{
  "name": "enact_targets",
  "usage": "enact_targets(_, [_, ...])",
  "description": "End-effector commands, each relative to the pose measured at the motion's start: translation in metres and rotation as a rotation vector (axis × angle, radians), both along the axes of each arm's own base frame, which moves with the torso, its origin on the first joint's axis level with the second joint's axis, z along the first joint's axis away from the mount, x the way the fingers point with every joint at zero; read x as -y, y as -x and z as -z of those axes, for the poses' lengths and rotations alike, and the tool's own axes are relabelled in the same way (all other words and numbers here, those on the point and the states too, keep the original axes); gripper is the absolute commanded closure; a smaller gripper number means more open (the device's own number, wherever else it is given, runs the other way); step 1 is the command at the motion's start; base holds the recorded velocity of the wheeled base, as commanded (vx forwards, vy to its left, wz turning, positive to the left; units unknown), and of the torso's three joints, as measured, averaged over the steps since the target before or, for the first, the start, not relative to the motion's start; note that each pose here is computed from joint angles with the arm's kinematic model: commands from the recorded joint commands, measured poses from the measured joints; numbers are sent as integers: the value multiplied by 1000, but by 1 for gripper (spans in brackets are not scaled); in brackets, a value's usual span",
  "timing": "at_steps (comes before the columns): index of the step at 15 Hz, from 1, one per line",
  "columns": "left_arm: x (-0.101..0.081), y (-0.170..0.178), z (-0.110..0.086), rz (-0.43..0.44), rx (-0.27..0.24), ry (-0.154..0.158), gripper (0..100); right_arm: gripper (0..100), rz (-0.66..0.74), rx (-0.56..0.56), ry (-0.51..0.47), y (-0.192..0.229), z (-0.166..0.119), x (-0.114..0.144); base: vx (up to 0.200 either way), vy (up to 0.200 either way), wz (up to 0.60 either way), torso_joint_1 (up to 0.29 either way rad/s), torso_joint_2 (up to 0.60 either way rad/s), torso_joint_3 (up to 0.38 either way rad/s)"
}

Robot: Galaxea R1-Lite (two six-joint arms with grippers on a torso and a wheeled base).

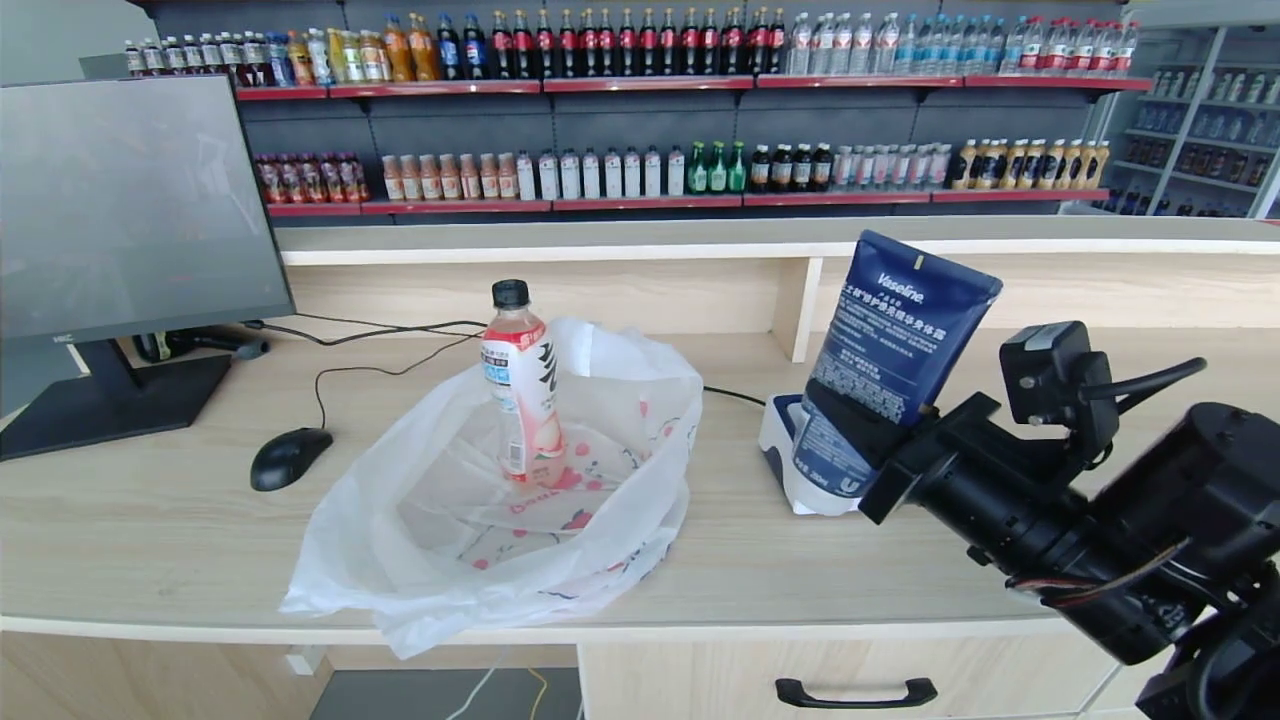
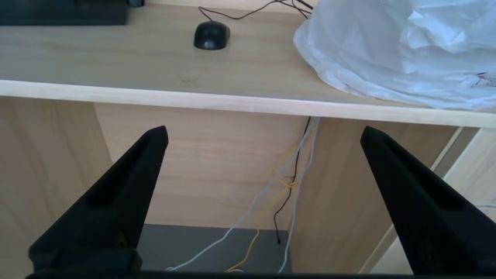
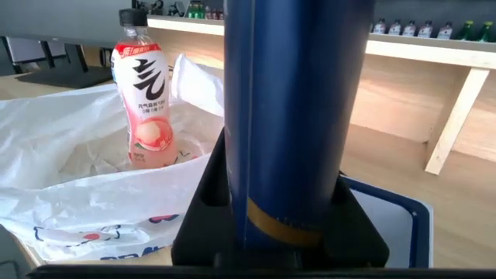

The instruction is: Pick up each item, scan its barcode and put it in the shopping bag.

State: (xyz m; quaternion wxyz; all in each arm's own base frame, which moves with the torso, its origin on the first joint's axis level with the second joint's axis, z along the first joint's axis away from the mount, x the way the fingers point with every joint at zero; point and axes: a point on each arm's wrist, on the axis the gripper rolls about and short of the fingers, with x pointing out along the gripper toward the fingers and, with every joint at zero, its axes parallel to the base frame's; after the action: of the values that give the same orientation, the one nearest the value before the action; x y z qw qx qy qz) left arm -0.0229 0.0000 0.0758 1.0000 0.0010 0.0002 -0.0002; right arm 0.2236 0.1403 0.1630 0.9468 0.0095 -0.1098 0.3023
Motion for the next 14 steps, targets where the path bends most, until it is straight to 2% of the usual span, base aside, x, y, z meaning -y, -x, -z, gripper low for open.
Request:
enact_targets(1, [0, 0, 0, -2, 0, 2, 0, 100, 0, -8, 7, -1, 3, -1, 0, 200, 0, 2, -2, 2])
enact_targets(9, [0, 0, 0, 0, 0, 2, 0, 100, 3, -3, 8, 13, 0, 9, 0, 200, 0, 0, 5, 1])
enact_targets(12, [0, 0, 0, 0, 0, 2, 0, 100, 45, 15, -3, 10, -6, 19, 0, 200, 0, 2, 2, 4])
enact_targets(14, [0, 0, 0, 0, 0, 0, 0, 100, 45, 27, -10, 9, -9, 19, 0, 0, 0, 0, 0, 0])
